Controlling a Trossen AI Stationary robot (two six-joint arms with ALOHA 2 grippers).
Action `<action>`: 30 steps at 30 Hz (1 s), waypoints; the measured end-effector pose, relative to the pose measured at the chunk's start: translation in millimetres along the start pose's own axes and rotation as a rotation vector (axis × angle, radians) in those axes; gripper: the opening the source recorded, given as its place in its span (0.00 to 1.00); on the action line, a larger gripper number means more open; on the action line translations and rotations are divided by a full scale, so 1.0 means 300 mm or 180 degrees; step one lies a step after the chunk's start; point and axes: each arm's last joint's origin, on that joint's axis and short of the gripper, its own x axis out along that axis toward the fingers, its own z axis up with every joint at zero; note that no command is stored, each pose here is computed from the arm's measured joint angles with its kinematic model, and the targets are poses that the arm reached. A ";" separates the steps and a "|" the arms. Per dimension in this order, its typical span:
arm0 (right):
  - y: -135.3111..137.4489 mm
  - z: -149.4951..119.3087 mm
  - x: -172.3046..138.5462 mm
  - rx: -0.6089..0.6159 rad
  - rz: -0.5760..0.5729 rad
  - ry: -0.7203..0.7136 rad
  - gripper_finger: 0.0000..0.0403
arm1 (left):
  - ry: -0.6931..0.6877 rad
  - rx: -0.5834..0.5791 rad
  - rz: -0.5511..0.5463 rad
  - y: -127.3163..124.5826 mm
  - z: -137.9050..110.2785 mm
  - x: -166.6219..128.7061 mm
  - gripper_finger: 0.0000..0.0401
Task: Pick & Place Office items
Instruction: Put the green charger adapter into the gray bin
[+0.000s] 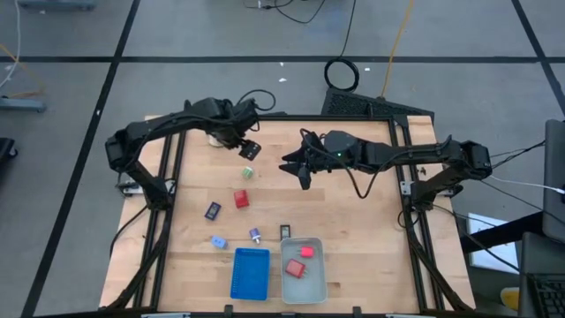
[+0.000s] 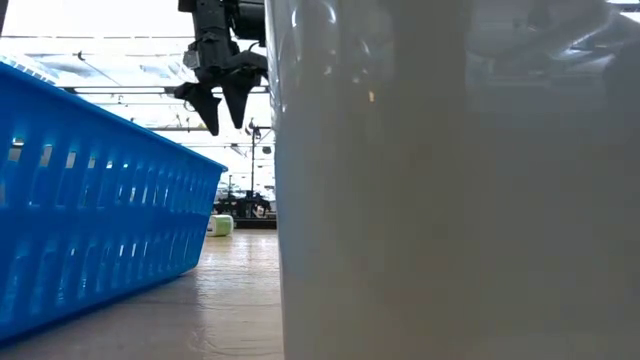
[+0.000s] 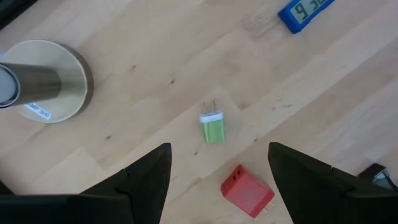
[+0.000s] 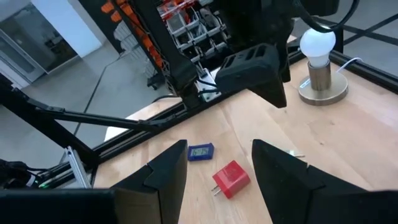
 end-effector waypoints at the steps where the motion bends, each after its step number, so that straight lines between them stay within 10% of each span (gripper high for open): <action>1: 0.000 0.000 0.000 -0.0002 -0.0001 0.0003 0.42 | -0.0006 0.0002 -0.0005 0.000 -0.001 0.006 0.68; 30: 0.000 0.000 0.000 0.0077 0.0001 0.0000 0.42 | 0.0086 -0.0235 -0.0097 -0.014 -0.107 0.283 0.68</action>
